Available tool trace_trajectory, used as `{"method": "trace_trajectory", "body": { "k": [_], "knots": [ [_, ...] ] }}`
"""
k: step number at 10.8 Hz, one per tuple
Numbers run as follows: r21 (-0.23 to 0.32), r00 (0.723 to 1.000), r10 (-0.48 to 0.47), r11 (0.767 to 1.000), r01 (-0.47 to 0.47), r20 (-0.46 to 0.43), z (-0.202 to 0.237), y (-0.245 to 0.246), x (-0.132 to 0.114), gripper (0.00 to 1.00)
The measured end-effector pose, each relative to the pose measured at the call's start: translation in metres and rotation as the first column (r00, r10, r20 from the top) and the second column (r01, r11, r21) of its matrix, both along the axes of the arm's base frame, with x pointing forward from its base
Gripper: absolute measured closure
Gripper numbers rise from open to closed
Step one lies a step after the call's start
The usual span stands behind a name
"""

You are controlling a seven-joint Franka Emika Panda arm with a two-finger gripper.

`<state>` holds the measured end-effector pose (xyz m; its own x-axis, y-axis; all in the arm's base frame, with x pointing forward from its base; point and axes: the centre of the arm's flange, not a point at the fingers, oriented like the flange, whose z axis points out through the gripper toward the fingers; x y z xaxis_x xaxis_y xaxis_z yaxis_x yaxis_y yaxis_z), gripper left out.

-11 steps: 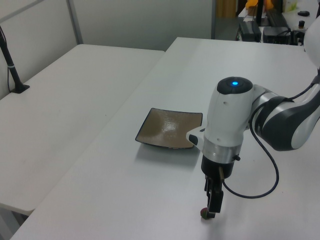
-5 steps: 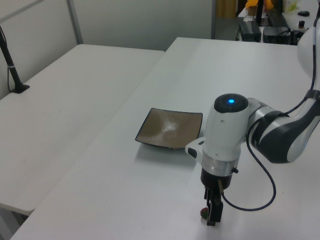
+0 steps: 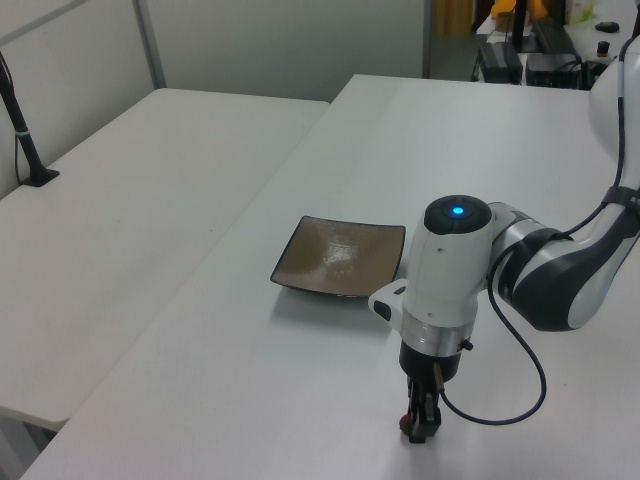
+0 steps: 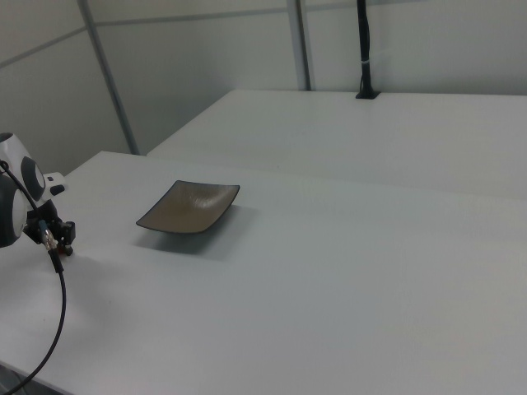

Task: Strawberries on a ceramic plate
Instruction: 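Close the gripper around the red strawberry, then lift the strawberry and carry it toward the square brown plate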

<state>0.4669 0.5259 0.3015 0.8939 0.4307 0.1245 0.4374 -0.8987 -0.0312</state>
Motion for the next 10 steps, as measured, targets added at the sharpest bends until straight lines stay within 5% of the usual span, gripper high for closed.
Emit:
{"method": "trace_trajectory", "body": {
  "k": [5, 10],
  "knots": [
    [0.021, 0.999, -0.024, 1.000, 0.023, 0.026, 0.018, -0.005, 0.012, 0.62],
    [0.056, 0.990, -0.103, 0.994, 0.098, 0.093, 0.108, -0.036, 0.033, 0.62]
  ]
}}
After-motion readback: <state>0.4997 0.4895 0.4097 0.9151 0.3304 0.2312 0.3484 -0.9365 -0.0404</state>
